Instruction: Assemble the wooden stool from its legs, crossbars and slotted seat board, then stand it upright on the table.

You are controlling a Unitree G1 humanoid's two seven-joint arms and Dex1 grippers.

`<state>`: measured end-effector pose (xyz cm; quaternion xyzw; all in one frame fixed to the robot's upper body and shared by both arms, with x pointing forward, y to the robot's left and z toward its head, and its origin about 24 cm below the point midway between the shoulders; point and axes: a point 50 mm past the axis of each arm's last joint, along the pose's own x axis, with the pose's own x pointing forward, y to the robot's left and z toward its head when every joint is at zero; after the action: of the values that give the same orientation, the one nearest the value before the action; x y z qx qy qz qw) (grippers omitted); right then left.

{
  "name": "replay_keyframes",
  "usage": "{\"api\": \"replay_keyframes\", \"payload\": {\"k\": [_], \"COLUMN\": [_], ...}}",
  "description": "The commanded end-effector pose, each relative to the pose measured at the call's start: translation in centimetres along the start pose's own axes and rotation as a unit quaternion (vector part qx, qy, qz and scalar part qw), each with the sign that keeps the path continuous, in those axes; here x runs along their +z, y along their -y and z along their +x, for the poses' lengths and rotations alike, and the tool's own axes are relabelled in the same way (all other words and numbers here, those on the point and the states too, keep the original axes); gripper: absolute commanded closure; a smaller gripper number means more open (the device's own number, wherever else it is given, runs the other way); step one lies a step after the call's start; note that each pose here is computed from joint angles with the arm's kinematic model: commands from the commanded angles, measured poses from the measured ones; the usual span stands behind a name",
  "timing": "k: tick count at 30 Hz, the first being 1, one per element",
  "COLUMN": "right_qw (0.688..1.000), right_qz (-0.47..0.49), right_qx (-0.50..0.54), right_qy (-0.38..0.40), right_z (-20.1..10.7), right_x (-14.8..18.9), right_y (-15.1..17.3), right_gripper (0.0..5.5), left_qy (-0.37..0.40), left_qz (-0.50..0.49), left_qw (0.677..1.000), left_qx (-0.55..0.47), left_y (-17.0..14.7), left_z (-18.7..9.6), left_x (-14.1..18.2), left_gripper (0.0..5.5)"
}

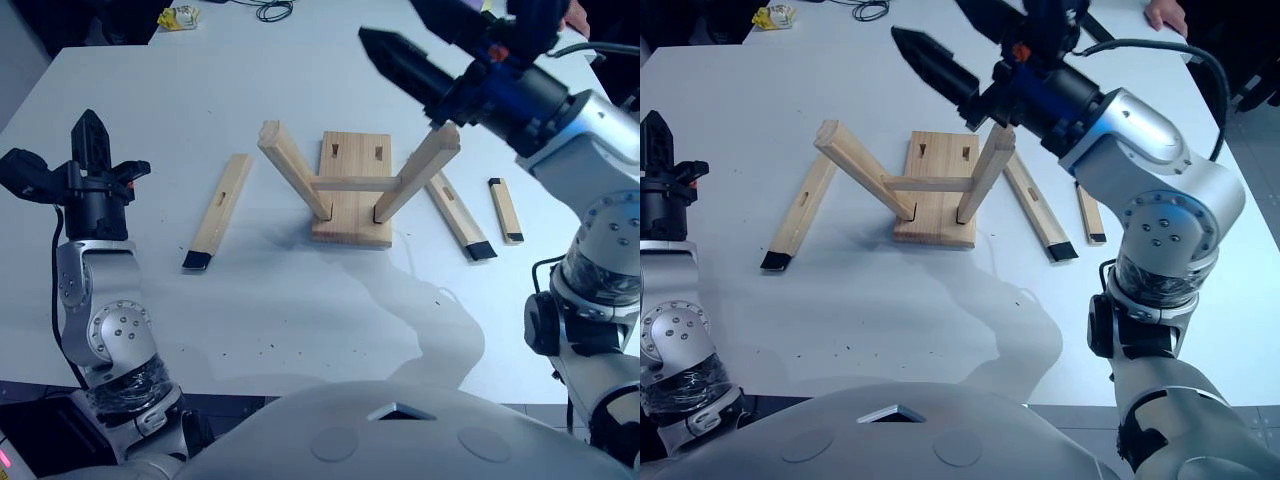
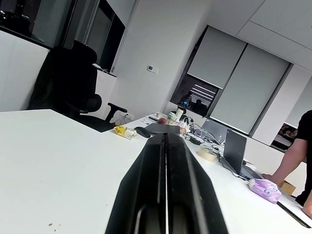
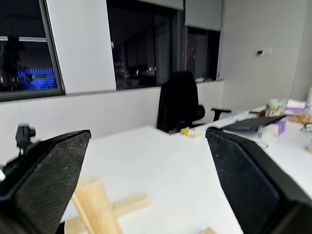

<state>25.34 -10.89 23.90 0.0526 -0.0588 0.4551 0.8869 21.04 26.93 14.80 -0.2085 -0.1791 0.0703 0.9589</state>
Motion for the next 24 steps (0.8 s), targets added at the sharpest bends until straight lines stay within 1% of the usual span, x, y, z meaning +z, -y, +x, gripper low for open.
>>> {"api": "replay_keyframes", "payload": {"k": [1, 3, 6, 7, 9, 10, 12, 13, 14, 15, 16, 17, 18, 19, 20, 21, 24], "right_qw": [0.998, 0.999, 0.997, 0.992, 0.982, 0.977, 0.975, 0.979, 0.989, 0.999, 0.998, 0.987, 0.975, 0.966, 0.962, 0.965, 0.981], "right_qz": [-0.008, -0.008, -0.009, -0.009, 0.007, 0.026, 0.037, 0.033, 0.023, -0.004, -0.015, -0.016, -0.014, -0.011, -0.013, -0.010, -0.012], "right_qx": [-0.009, 0.002, 0.009, 0.001, -0.005, -0.006, 0.009, 0.010, 0.004, -0.003, -0.006, -0.011, -0.012, -0.012, -0.011, 0.002, 0.026], "right_qy": [-0.056, -0.031, 0.081, 0.125, 0.189, 0.213, 0.220, 0.199, 0.148, 0.052, -0.060, -0.158, -0.222, -0.258, -0.272, -0.261, -0.193], "right_z": [-0.3, -0.1, 0.3, 0.2, -0.1, -0.3, -0.8, -0.8, -0.7, -0.4, -0.7, -1.6, -2.6, -3.3, -3.6, -3.3, -1.9], "right_x": [-1.8, -1.0, 3.8, 5.9, 8.7, 9.5, 9.8, 9.1, 7.6, 4.5, 0.7, -3.0, -5.7, -7.5, -8.3, -8.2, -6.0], "right_y": [0.4, 0.2, 0.5, 1.0, 1.8, 2.1, 2.2, 2.1, 2.1, 2.1, 2.1, 2.2, 2.2, 2.1, 1.9, 1.4, 0.5], "right_gripper": [1.16, 1.16, 1.16, 1.16, 1.16, 1.16, 1.16, 1.16, 1.16, 1.16, 1.16, 1.16, 1.16, 1.16, 1.16, 1.16, 1.16], "left_qy": [-0.002, 0.000, 0.003, 0.003, 0.005, 0.006, 0.009, 0.010, 0.010, 0.010, 0.011, 0.011, 0.012, 0.012, 0.012, 0.013, 0.012], "left_qz": [0.000, 0.000, -0.001, -0.002, -0.002, -0.003, -0.006, -0.007, -0.007, -0.008, -0.008, -0.009, -0.009, -0.009, -0.009, -0.010, -0.012], "left_qw": [1.000, 1.000, 1.000, 1.000, 1.000, 1.000, 1.000, 1.000, 1.000, 1.000, 1.000, 1.000, 1.000, 1.000, 1.000, 1.000, 1.000], "left_qx": [-0.001, 0.000, 0.002, 0.002, 0.010, 0.012, 0.014, 0.014, 0.014, 0.014, 0.014, 0.014, 0.014, 0.016, 0.016, 0.016, 0.014], "left_y": [0.2, 0.3, 0.3, 0.2, 0.1, 0.0, 0.0, 0.1, 0.1, 0.1, 0.2, 0.2, 0.2, 0.2, 0.2, 0.2, 0.3], "left_z": [-0.2, -0.1, -0.1, -0.2, -0.5, -0.5, -0.6, -0.7, -0.7, -0.7, -0.7, -0.7, -0.8, -0.8, -0.8, -0.8, -0.7], "left_x": [-0.4, -0.4, -0.4, -0.4, -0.4, -0.4, -0.4, -0.4, -0.3, -0.3, -0.2, -0.2, -0.1, -0.1, 0.0, 0.0, 0.0], "left_gripper": [5.50, 5.50, 5.50, 5.50, 5.50, 5.50, 5.50, 5.50, 5.50, 5.50, 5.50, 5.50, 5.50, 5.50, 5.50, 5.50, 5.50]}}
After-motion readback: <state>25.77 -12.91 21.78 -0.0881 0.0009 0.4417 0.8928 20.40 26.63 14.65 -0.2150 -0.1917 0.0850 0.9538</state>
